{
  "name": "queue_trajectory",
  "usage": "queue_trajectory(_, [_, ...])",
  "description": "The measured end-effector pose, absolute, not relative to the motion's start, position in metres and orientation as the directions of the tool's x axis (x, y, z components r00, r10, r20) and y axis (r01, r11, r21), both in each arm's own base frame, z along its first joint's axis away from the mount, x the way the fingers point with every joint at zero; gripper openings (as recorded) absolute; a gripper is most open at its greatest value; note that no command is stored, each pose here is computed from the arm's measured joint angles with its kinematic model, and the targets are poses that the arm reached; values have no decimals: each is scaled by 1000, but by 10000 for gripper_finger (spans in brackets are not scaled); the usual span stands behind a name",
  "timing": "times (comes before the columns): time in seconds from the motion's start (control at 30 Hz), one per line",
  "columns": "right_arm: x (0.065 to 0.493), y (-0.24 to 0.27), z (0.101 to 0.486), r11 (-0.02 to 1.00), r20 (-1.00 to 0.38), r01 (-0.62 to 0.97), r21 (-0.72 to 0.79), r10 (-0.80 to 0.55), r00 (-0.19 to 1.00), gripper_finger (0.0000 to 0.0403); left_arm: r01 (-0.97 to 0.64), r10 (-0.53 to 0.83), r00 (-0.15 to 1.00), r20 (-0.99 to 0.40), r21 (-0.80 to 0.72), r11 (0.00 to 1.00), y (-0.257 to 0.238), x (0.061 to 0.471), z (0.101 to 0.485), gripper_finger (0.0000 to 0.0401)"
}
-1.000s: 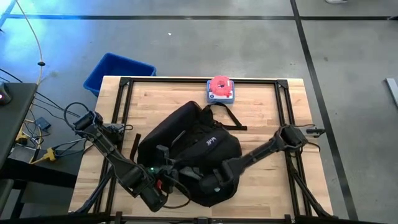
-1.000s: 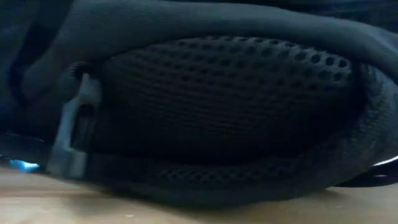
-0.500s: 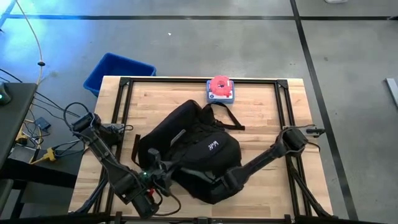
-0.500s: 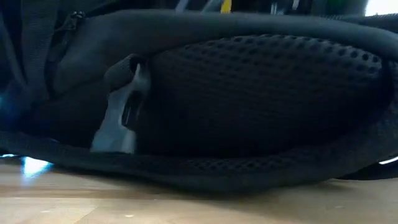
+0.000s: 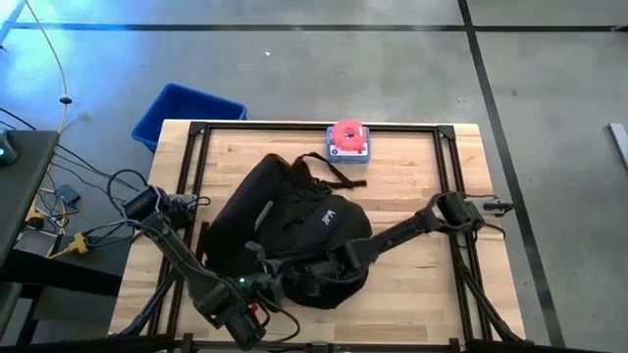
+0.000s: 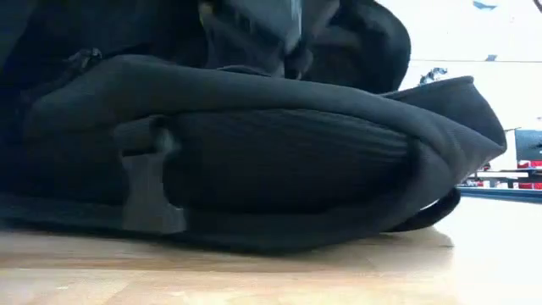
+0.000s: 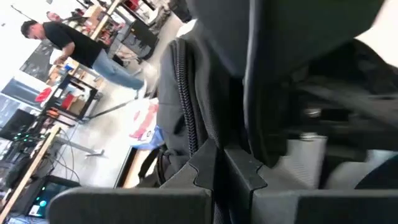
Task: Unpack backpack
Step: Put the zip bag into the backpack
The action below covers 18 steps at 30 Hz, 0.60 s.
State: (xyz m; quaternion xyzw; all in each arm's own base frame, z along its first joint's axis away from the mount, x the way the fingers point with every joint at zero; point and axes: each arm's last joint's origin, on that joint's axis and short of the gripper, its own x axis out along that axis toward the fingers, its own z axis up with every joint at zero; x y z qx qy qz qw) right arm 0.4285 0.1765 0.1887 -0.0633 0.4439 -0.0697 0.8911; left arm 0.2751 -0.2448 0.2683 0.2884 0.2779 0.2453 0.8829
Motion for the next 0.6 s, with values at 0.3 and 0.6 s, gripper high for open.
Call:
queue_trajectory(0.3, [378,251,233,944,-831,-129,-305,-197,521,341,-333,659,651,-377,639,693,-233,243,269,0])
queue_trajectory(0.6, [305,269,247,820,-739,91,-565,-551,387,341,-296,585,715,-383,592,749,-261,198,270,0])
